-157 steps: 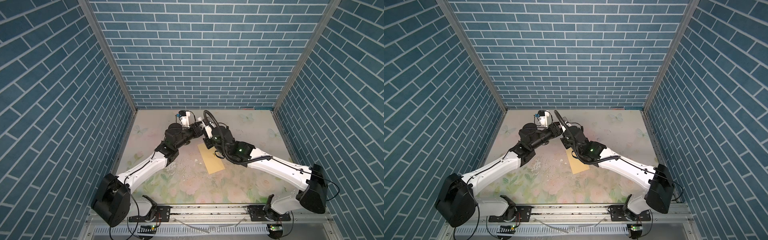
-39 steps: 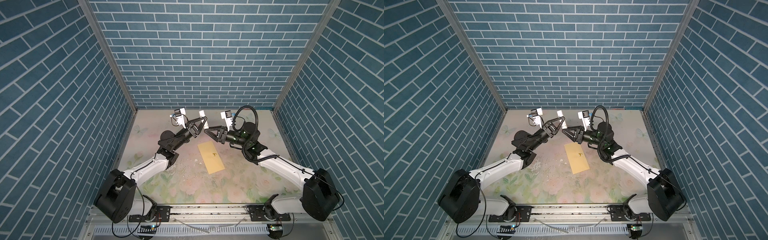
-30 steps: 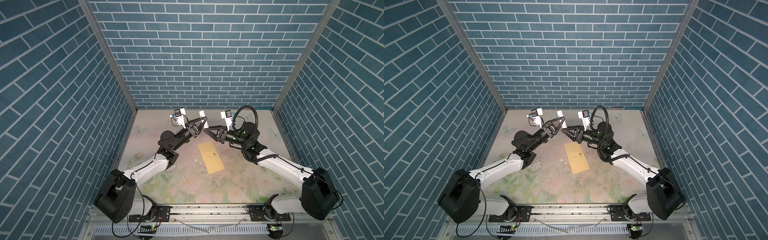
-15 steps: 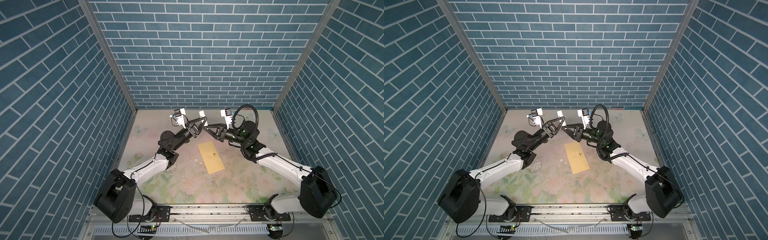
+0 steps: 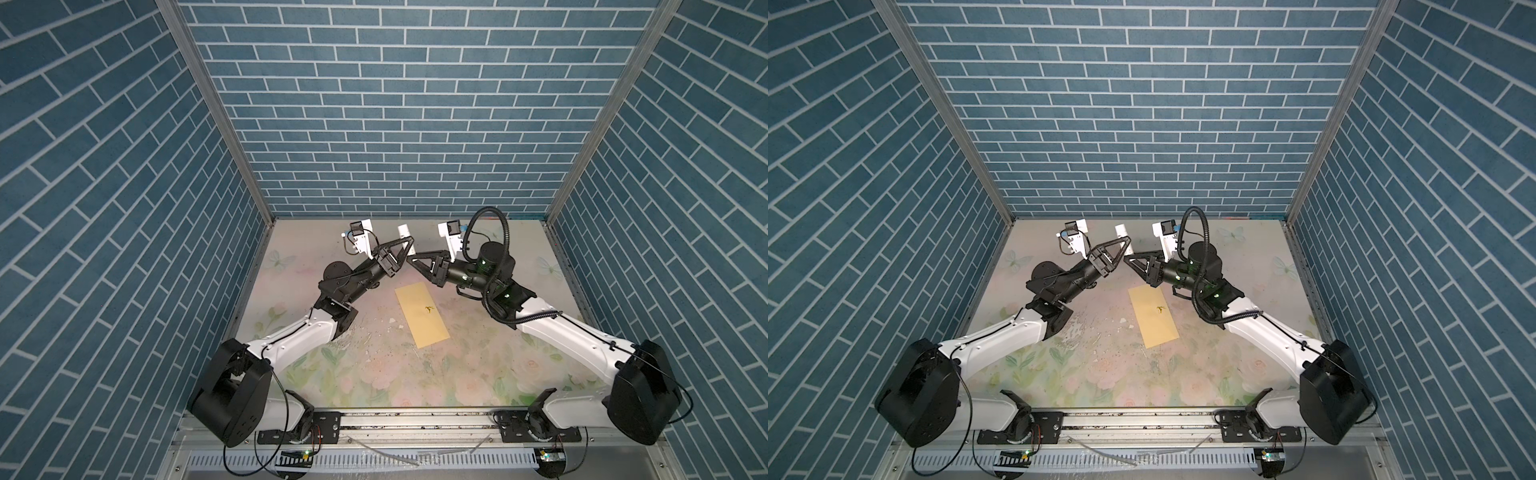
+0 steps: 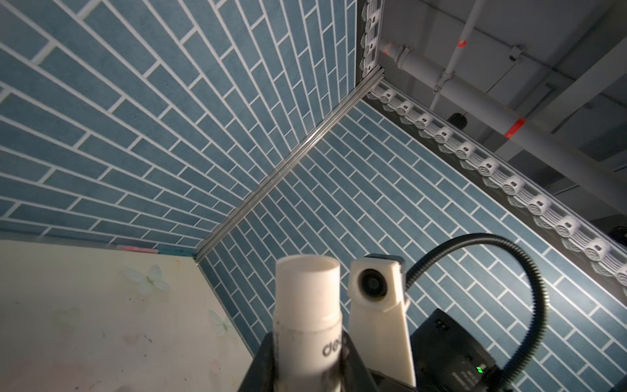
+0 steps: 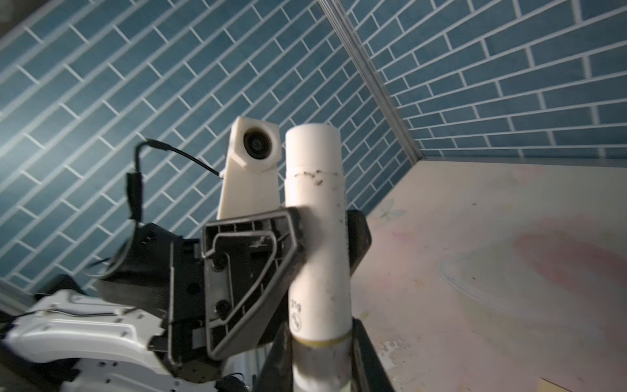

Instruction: Place the letter into the envelope and seal it

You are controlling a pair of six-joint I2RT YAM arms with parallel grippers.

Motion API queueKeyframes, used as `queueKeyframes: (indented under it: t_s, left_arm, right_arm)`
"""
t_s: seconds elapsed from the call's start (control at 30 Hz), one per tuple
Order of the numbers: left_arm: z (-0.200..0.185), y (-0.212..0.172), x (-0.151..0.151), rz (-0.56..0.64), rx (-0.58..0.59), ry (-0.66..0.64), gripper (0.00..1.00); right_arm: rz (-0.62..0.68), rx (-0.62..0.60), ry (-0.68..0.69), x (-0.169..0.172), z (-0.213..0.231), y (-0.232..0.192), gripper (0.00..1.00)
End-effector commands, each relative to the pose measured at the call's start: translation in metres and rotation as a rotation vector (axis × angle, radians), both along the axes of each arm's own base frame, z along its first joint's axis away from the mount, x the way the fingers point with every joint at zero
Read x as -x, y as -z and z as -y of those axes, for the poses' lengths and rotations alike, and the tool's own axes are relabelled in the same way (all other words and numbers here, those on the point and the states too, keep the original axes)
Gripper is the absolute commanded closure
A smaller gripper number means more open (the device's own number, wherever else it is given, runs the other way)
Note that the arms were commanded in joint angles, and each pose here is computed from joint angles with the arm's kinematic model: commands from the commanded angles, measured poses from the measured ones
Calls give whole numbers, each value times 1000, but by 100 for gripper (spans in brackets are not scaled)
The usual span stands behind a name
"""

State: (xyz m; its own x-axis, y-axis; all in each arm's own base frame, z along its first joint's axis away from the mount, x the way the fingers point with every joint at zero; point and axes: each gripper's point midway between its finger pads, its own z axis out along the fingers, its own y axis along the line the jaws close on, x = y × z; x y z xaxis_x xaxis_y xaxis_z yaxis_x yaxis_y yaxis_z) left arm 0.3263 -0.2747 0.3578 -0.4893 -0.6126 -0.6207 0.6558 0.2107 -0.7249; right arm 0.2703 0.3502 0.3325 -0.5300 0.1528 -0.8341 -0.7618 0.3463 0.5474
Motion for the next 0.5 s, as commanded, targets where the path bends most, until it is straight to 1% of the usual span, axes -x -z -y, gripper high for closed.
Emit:
queueKeyframes:
  t_s: [0.0, 0.07, 0.17, 0.23, 0.33, 0.4, 0.47]
  left_arm:
    - [-5, 2, 2, 34, -87, -64, 100]
    - [-3, 5, 3, 33, -116, -76, 100]
    - [0, 7, 3, 33, -138, -78, 100]
    - [1, 8, 3, 30, -143, -79, 100]
    - [0, 10, 3, 40, -165, -92, 100]
    - [-2, 13, 3, 50, -202, -107, 100]
    - [-5, 16, 4, 69, -252, -131, 100]
  right_arm:
    - [228, 279, 310, -22, 26, -20, 100]
    - [302, 433, 381, -22, 23, -14, 100]
    - [370, 553, 412, -21, 12, -11, 100]
    - [389, 576, 409, -19, 6, -9, 100]
    - [391, 562, 389, -16, 3, -11, 100]
    - [396, 545, 362, -10, 4, -13, 88]
    - [394, 525, 334, -3, 9, -15, 71]
